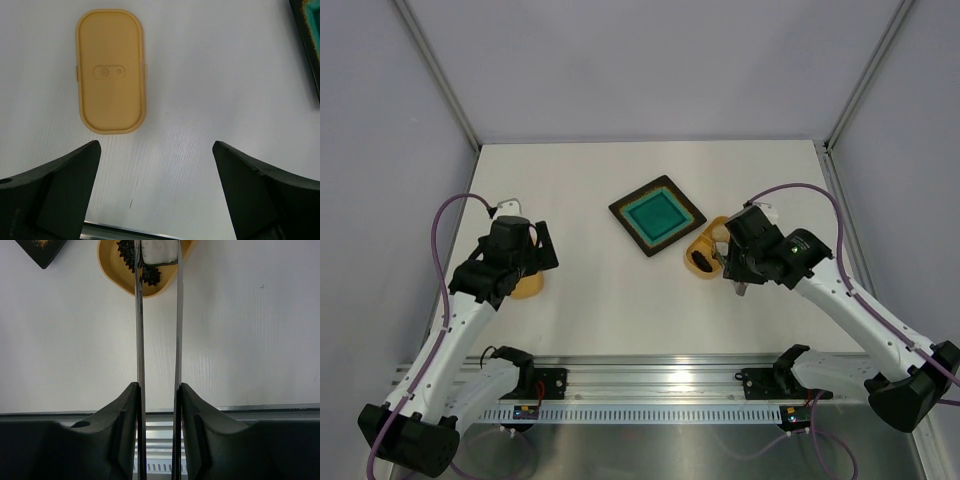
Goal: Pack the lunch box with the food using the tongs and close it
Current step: Place the fake food in the packing box.
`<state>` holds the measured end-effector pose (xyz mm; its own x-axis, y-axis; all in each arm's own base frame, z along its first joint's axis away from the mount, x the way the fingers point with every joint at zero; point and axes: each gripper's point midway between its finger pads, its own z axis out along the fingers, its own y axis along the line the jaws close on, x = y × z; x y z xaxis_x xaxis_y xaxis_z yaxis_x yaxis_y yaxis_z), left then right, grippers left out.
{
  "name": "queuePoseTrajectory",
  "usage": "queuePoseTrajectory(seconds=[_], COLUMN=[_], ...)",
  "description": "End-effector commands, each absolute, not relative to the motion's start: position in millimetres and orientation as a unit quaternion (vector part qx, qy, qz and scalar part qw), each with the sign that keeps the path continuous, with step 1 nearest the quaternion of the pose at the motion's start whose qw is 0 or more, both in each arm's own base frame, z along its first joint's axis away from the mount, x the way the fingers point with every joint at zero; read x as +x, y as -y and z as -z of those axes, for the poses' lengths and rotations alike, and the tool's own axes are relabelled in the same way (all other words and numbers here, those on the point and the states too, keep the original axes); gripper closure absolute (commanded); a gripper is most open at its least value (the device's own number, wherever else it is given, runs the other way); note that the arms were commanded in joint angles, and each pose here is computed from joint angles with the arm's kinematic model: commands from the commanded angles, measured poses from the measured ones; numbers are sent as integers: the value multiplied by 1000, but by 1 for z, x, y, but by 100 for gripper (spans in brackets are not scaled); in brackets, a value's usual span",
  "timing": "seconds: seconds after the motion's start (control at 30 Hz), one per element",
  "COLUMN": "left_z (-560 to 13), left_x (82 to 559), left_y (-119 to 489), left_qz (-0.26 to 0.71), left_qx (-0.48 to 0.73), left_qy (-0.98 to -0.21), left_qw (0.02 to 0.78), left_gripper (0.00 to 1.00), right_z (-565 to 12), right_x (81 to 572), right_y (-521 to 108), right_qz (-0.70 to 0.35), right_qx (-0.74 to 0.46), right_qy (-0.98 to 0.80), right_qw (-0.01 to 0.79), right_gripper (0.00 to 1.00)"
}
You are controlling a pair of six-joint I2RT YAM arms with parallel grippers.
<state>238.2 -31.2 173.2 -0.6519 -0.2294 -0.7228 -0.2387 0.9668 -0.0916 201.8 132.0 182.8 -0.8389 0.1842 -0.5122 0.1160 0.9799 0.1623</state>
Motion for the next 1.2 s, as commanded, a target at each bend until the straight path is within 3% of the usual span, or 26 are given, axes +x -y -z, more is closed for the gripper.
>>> queuePoseTrajectory(seconds=[0.0, 1.17], left_z=[-187, -185], left_x=[247, 245], left_y=[34, 34], left_qz=[6, 6], left_qx=[-132, -132], left_qy=[-897, -897], left_qw=[421, 421], left_gripper=[1, 1], right_z=[-206, -170], right_x=[219, 219], right_y=[-144, -147], right_qz=[-92, -74], right_qx=[77, 64], right_qy=[-944, -956], right_qw=[306, 276], right_gripper=[95, 89])
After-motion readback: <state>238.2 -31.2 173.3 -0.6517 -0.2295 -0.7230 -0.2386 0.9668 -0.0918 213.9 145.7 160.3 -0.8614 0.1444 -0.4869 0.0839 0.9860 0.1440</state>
